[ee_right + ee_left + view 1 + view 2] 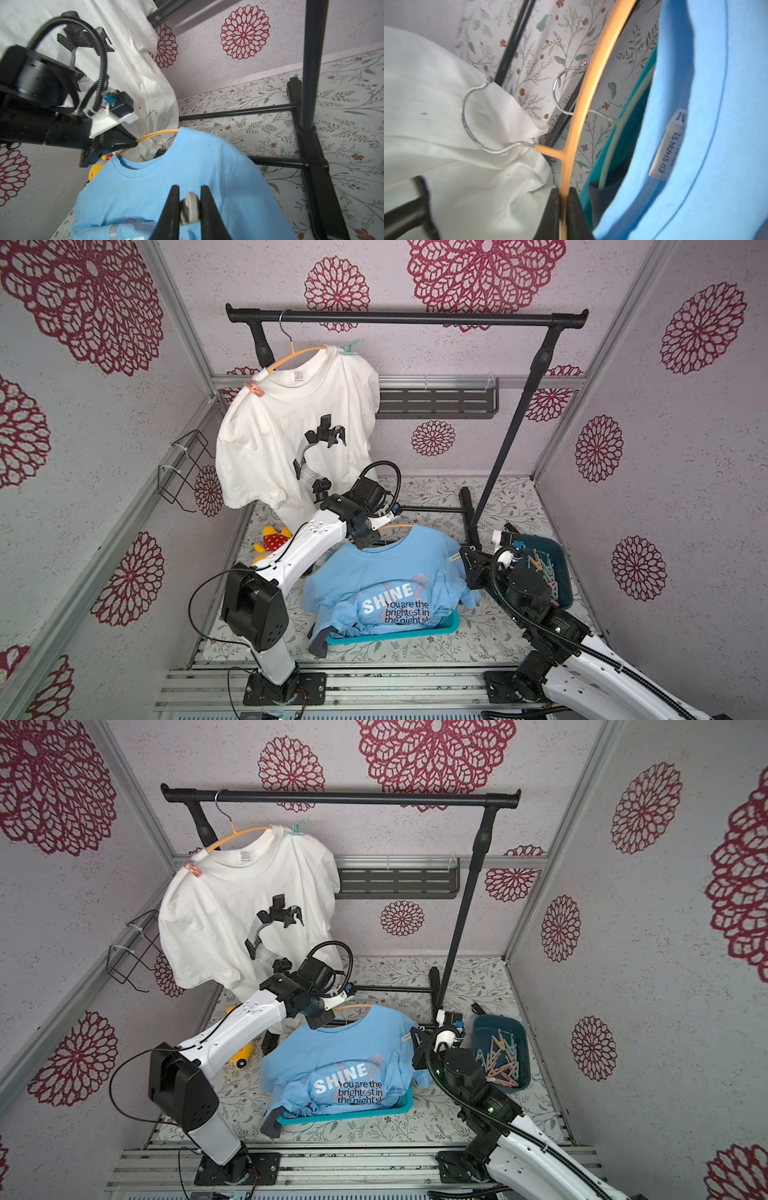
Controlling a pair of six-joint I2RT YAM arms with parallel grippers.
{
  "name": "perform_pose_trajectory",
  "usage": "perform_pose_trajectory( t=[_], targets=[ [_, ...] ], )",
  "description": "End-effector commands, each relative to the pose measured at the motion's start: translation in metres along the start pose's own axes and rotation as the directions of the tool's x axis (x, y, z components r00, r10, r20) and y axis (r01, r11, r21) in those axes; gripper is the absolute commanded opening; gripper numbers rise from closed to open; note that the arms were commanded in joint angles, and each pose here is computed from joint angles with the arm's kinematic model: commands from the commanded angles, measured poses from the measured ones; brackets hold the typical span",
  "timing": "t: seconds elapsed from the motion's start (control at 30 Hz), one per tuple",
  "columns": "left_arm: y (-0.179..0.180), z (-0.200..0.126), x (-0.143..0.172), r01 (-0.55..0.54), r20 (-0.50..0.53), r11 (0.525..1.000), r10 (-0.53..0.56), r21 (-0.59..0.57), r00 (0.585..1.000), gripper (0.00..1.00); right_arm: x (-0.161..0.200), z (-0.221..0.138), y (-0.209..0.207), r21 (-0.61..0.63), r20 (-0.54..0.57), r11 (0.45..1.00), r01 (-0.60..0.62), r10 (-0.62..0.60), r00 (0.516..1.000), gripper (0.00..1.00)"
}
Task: Use clothespins to secure the t-shirt on both sides of the hanger
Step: Pick up the hanger from the basket.
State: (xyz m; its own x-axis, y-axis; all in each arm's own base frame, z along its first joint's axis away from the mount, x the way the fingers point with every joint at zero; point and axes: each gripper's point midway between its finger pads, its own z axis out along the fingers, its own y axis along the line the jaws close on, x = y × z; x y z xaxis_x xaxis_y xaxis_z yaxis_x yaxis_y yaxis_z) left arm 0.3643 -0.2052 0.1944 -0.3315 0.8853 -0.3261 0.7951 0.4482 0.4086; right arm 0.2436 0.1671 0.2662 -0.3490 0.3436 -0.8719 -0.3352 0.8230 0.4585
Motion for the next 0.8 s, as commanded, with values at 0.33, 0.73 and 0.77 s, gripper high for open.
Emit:
perform_pose_trajectory(
  t=[0.33, 0.73, 0.77],
  targets=[
    [0.032, -0.094, -0.03, -0.123, 0.174, 0.896, 0.215, -0.427, 0.961, 0.0, -0.084, 0.001, 0.073, -0.207, 0.233, 0.903, 0.377, -0.328, 0.915, 0.0],
    [0.017, -0.133, -0.044, -0.136, 0.316, 0.864, 0.319, -0.485, 0.894, 0.0, -0.108, -0.004, 0.092, -0.46, 0.286, 0.755, 0.468, -0.373, 0.883, 0.0],
    [0.013, -0.135, -0.045, -0.145, 0.328, 0.863, 0.332, -0.484, 0.884, 0.0, -0.106, -0.006, 0.094, -0.48, 0.291, 0.736, 0.477, -0.379, 0.878, 0.0]
  ],
)
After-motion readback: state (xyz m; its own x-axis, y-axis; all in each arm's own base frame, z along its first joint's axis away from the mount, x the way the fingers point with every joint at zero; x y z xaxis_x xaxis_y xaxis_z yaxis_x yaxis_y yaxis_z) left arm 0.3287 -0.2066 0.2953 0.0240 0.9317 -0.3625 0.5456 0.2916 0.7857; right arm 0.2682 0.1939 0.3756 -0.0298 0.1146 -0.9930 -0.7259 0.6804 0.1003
